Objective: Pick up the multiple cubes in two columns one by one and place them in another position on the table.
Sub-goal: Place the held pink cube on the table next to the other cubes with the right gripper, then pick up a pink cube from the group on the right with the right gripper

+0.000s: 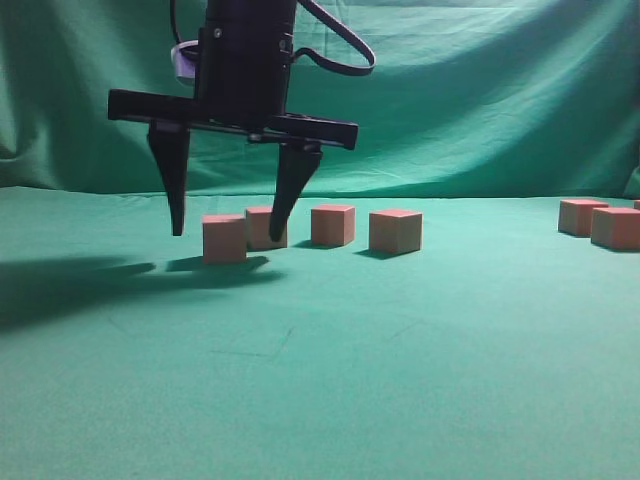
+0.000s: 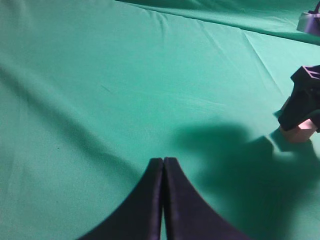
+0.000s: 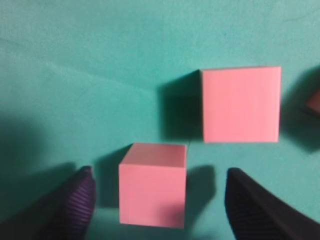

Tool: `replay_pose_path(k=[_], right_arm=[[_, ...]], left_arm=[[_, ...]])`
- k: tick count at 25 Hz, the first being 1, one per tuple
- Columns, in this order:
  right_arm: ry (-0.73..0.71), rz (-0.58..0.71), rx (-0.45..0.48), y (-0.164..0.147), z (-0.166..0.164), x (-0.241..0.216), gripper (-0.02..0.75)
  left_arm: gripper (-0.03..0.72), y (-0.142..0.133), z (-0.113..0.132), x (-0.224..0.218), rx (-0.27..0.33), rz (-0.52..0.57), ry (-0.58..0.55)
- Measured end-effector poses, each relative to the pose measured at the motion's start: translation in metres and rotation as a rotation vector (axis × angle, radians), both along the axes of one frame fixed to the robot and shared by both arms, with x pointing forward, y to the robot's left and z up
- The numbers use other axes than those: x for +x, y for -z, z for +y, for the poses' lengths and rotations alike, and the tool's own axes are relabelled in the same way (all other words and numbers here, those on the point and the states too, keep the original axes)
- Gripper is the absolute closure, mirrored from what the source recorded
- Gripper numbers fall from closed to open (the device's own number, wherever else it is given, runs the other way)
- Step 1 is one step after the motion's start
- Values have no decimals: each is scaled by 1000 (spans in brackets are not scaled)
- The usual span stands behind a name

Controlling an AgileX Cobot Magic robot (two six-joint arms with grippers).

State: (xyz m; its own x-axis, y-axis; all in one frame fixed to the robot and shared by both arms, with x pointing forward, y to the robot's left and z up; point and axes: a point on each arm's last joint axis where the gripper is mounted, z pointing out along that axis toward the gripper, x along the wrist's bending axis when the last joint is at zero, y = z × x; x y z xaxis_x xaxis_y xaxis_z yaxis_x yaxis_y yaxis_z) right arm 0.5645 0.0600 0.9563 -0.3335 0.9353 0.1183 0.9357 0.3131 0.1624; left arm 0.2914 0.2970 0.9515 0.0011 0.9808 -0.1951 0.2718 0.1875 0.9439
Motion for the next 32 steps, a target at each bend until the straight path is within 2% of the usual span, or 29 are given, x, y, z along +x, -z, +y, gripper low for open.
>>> replay_pose_path(k=[1, 7, 12, 13, 14, 19, 22, 25, 28, 32], right_arm=[[0, 3, -3, 0, 0, 0, 227], [-21, 18, -5, -14, 1, -1, 232], [-80, -86, 97, -59, 10, 7, 232], [-92, -105, 116, -68, 11, 7, 192], [-108, -131, 135, -80, 11, 7, 206], [-185, -270, 178, -142, -7, -5, 206], [-193, -393, 167, -190, -33, -19, 206], [-169, -478, 139, -226, -69, -35, 206], [-119, -498, 106, -242, -111, -47, 206], [-8, -461, 34, -236, -169, -57, 206]], left_arm=[[688, 0, 0, 0, 0, 0, 0], [688, 0, 0, 0, 0, 0, 0], [688, 0, 0, 0, 0, 0, 0], [688, 0, 0, 0, 0, 0, 0], [688, 0, 0, 0, 0, 0, 0], [688, 0, 0, 0, 0, 0, 0], [688, 0, 0, 0, 0, 0, 0], [688, 0, 0, 0, 0, 0, 0], [688, 0, 0, 0, 0, 0, 0], [688, 0, 0, 0, 0, 0, 0]])
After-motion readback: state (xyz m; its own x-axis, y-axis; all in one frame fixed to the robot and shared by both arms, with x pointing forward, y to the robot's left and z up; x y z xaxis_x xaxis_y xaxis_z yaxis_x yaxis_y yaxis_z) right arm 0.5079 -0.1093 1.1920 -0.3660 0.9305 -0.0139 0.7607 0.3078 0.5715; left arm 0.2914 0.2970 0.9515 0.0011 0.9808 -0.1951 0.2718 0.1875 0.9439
